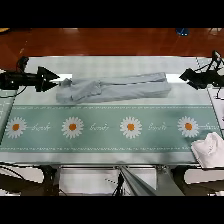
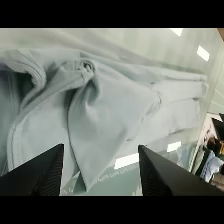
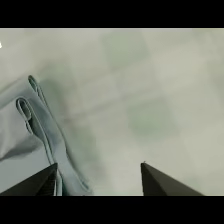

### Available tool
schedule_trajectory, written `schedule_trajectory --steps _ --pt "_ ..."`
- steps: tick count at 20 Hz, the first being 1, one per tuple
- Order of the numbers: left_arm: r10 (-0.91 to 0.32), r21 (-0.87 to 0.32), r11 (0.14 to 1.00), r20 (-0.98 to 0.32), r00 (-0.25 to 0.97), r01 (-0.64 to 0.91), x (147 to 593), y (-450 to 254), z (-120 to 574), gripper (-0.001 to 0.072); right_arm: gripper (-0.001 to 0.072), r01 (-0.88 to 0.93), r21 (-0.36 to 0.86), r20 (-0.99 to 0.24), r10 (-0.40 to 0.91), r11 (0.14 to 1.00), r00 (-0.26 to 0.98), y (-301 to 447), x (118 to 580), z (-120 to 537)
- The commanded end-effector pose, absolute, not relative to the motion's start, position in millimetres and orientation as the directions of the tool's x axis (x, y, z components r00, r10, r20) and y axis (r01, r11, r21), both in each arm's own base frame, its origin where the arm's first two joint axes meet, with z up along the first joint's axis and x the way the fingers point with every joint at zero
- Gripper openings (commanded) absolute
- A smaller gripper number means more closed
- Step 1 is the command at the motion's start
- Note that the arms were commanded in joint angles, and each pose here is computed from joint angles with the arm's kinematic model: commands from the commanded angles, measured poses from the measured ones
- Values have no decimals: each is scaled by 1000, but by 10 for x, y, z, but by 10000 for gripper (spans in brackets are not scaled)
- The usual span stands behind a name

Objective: Fold the shirts.

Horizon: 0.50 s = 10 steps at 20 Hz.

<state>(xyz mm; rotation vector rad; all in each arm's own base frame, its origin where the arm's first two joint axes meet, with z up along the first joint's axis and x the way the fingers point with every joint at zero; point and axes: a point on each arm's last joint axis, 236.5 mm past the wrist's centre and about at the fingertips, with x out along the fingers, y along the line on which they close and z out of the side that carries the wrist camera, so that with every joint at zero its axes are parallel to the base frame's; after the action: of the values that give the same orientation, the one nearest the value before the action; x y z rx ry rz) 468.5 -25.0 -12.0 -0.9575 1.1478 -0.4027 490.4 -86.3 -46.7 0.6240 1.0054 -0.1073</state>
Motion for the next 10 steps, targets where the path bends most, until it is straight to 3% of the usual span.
schedule_trajectory --steps 1,8,9,10 --pt "-731 -815 555 -574 369 -167 4617 -287 -82 554 609 424 610 -768 366 670 526 -694 4861 -622" --pt "-741 -813 565 -574 349 -138 4608 -413 -81 553 597 381 601 -783 423 703 456 1 4986 -1038" --pt "-742 -814 565 -574 346 -136 4606 -431 -80 552 575 376 603 -780 423 704 461 105 5029 -1059" --pt "-744 -814 565 -573 343 -133 4605 -451 -79 552 460 368 610 -773 426 701 470 196 5072 -1053"
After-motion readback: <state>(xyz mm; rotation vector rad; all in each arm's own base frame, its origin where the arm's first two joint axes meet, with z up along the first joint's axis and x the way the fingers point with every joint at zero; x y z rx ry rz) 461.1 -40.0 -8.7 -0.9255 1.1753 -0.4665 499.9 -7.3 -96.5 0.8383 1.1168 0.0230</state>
